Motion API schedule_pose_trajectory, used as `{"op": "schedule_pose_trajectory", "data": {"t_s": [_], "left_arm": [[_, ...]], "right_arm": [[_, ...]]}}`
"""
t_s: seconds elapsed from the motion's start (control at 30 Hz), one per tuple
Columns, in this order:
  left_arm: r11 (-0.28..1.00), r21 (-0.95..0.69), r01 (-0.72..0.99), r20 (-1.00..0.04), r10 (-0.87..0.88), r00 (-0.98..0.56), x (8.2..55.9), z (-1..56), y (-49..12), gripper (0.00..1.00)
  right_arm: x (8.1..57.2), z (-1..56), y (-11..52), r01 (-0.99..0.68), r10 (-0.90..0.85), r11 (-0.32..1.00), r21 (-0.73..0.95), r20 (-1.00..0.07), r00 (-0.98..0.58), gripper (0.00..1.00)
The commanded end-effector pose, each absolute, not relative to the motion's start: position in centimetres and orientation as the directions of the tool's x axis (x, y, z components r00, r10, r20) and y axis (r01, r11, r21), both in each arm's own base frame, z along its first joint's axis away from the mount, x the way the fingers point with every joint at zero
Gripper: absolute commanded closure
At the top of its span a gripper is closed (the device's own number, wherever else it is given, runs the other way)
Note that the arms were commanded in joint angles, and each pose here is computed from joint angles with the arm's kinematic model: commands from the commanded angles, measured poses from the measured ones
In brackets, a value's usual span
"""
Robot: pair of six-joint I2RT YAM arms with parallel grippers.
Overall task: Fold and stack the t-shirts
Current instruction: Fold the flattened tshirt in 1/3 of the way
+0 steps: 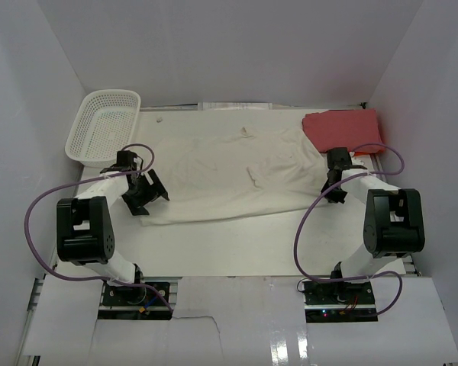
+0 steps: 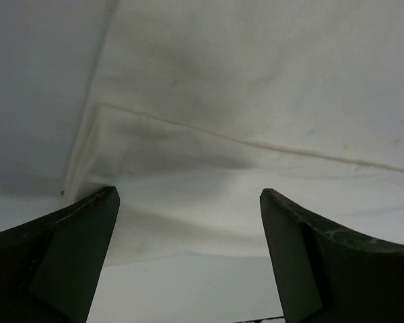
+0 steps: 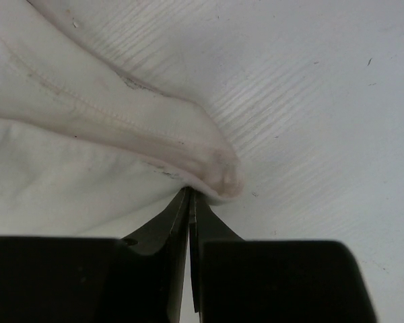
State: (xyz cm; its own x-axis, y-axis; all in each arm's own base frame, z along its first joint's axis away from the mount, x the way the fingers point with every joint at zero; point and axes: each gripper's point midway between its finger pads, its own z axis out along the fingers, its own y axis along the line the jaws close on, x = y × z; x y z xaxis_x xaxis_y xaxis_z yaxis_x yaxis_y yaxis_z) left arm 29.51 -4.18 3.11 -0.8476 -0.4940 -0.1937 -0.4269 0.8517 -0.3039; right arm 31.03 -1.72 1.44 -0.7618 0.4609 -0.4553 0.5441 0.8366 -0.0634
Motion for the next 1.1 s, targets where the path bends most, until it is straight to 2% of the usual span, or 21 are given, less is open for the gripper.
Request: {"op": "schedule_pose_trajectory", "data": {"t_s": [0.0, 0.17, 0.27, 0.4, 0.53, 0.9, 1.0, 1.03, 1.07], "left_arm": [[0.856, -0.165, -0.491, -0.270, -0.517, -0.812, 28.7, 3.2, -0.2, 0.02], [0.865, -0.200, -0.460, -0.291, -0.501, -0.815, 29.5, 4.3, -0.6, 0.02], [0.860, -0.271, -0.432, -0.299, -0.502, -0.811, 30.3, 5.8, -1.7, 0.02], [0.860, -0.315, -0.401, -0.380, -0.502, -0.777, 31.9, 8.9, -1.8, 0.02], [0.871, -0.318, -0.373, -0.452, -0.486, -0.748, 33.6, 11.5, -1.3, 0.02], [0.859, -0.374, -0.349, -0.460, -0.498, -0.735, 36.4, 11.8, -2.0, 0.02], [0.845, -0.446, -0.296, -0.457, -0.499, -0.736, 38.1, 12.8, -3.3, 0.02], [0.838, -0.466, -0.283, -0.455, -0.502, -0.736, 38.6, 13.2, -3.6, 0.02], [0.832, -0.483, -0.272, -0.454, -0.504, -0.735, 39.3, 13.3, -3.9, 0.02]], "right_arm": [[22.8, -2.3, -4.1, 0.532, 0.479, 0.796, -0.288, -0.238, -0.845, 0.92], [23.5, -1.7, -3.5, 0.522, 0.467, 0.818, -0.241, -0.250, -0.848, 0.92], [25.4, 0.0, -2.0, 0.473, 0.417, 0.869, -0.143, -0.300, -0.858, 0.92], [28.1, 4.3, -1.1, 0.424, 0.344, 0.897, -0.125, -0.404, -0.848, 0.89], [29.7, 7.2, -0.7, 0.397, 0.296, 0.904, -0.160, -0.435, -0.850, 0.85], [33.9, 11.1, 2.7, 0.236, 0.192, 0.972, -0.021, -0.513, -0.837, 0.72], [36.2, 12.4, 3.6, 0.186, 0.162, 0.982, 0.013, -0.550, -0.819, 0.39], [37.0, 12.9, 3.8, 0.174, 0.155, 0.985, 0.021, -0.566, -0.809, 0.31], [38.3, 13.5, 4.4, 0.151, 0.146, 0.988, 0.040, -0.581, -0.801, 0.31]]}}
